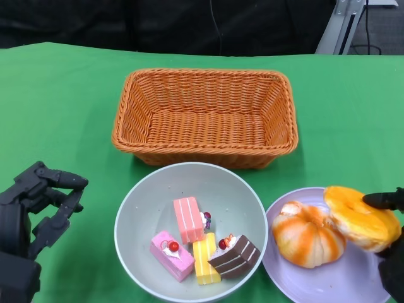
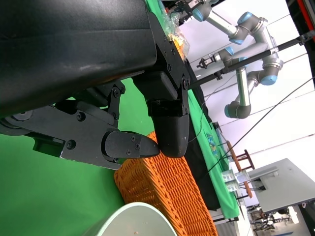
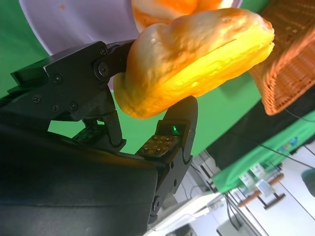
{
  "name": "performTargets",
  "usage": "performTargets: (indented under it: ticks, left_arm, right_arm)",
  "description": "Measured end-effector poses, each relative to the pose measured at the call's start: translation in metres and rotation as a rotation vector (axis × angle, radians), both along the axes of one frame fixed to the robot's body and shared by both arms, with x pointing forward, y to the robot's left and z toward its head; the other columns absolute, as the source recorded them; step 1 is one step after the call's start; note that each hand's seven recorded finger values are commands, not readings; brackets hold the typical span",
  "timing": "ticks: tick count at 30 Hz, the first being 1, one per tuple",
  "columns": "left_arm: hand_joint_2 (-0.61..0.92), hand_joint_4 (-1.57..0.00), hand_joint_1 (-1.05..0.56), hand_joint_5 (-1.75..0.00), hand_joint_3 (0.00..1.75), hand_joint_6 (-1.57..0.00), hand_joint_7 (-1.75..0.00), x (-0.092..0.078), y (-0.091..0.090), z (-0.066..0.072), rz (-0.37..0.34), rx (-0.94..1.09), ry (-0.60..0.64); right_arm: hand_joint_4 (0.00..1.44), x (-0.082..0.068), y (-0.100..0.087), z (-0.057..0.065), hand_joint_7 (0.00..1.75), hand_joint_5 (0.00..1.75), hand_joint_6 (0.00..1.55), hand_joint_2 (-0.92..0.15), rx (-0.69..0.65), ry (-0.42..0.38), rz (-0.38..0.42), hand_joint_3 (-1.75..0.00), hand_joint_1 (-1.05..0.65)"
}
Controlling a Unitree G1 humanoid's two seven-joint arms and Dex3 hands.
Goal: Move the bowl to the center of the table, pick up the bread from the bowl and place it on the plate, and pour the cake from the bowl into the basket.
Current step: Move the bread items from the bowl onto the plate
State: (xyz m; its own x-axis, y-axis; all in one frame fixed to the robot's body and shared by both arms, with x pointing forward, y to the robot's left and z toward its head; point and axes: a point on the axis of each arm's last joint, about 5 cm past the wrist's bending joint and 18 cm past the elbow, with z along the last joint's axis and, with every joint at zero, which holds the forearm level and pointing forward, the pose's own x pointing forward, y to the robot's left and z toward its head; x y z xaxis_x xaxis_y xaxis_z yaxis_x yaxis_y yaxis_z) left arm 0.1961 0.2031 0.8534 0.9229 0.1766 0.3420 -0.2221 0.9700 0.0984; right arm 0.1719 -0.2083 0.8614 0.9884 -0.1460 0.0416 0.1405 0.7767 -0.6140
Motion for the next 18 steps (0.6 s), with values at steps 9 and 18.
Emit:
performTargets:
  ticks: [9, 18]
  left_arm:
    - [0.92, -0.78, -0.14, -1.38, 0.26, -0.8, -1.03, 0.0, -0.0001, 0.0, -0.002, 0.004, 0.0]
    - [0.92, -0.78, -0.15, -1.37, 0.26, -0.8, -1.02, 0.0, -0.0003, 0.0, -0.003, 0.007, 0.001]
  right_arm:
    - [0.87, 0.0019, 0.0, -0.0018, 0.3, 0.93, 1.0, -0.92, -0.023, 0.096, 0.025, -0.12, -0.11]
    - [0.75, 0.0075, -0.0027, 0.0057, 0.15, 1.07, 1.01, -0.92, -0.049, 0.183, 0.066, -0.17, -0.1]
